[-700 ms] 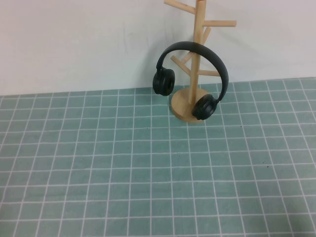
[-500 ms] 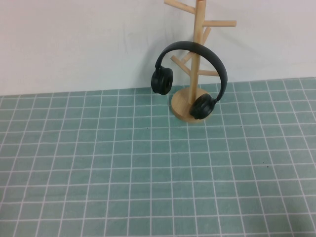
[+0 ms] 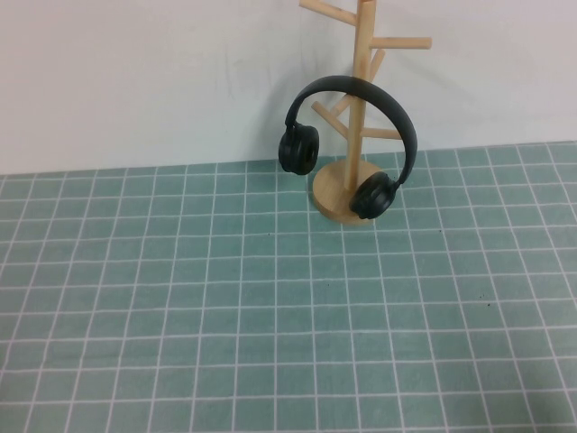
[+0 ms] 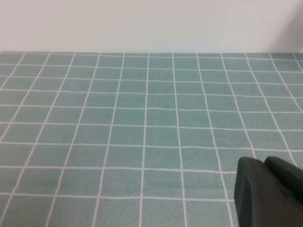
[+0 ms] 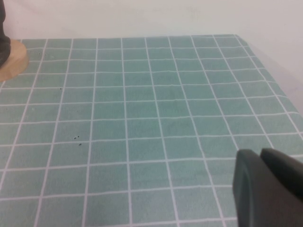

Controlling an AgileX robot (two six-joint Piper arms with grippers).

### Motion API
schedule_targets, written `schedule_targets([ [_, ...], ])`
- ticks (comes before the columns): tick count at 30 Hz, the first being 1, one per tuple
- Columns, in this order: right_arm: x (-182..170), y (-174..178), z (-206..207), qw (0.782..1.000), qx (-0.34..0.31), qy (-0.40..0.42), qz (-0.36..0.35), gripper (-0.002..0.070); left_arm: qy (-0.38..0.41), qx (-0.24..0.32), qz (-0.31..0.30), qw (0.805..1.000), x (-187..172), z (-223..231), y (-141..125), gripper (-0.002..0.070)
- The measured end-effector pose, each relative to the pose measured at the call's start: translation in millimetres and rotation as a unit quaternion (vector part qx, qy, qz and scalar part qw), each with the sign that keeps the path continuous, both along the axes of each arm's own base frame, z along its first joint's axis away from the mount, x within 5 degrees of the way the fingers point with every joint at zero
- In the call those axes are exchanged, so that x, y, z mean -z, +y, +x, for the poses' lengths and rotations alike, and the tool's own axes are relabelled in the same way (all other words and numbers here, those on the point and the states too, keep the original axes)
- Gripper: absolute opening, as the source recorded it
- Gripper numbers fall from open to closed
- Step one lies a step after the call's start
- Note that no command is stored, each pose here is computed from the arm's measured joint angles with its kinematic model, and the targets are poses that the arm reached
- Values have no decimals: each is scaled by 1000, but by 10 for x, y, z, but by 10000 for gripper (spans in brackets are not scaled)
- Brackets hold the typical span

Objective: Take out the headphones from the headphone stand

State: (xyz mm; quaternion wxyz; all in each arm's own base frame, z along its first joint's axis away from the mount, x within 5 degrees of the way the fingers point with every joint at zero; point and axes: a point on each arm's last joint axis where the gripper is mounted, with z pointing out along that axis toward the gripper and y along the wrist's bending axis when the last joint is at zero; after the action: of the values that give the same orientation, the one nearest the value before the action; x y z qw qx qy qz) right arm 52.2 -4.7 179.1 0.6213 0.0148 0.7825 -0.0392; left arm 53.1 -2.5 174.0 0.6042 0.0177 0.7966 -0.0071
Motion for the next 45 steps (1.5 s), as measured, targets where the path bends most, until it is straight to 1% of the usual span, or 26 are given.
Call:
schedule_targets([
  [30, 0, 0, 0, 1000, 0, 0, 0, -8, 0, 0, 0, 1000, 0, 0, 0, -3],
  [35, 0, 0, 0, 1000, 0, 0, 0, -8, -2, -1, 10, 1000, -3, 1, 6, -3],
  [38, 0, 0, 0, 1000, 0, 0, 0, -8, -5, 0, -15, 1000, -10, 3, -8, -4],
  [41, 0, 0, 0, 1000, 0, 0, 0, -8, -22, 1, -64, 998, -45, 10, -31, -4],
  [43, 0, 0, 0, 1000, 0, 0, 0, -8, -38, 0, -125, 991, -82, 16, -51, -4],
  [45, 0, 0, 0, 1000, 0, 0, 0, -8, -49, -3, -188, 981, -113, 19, -68, -4],
])
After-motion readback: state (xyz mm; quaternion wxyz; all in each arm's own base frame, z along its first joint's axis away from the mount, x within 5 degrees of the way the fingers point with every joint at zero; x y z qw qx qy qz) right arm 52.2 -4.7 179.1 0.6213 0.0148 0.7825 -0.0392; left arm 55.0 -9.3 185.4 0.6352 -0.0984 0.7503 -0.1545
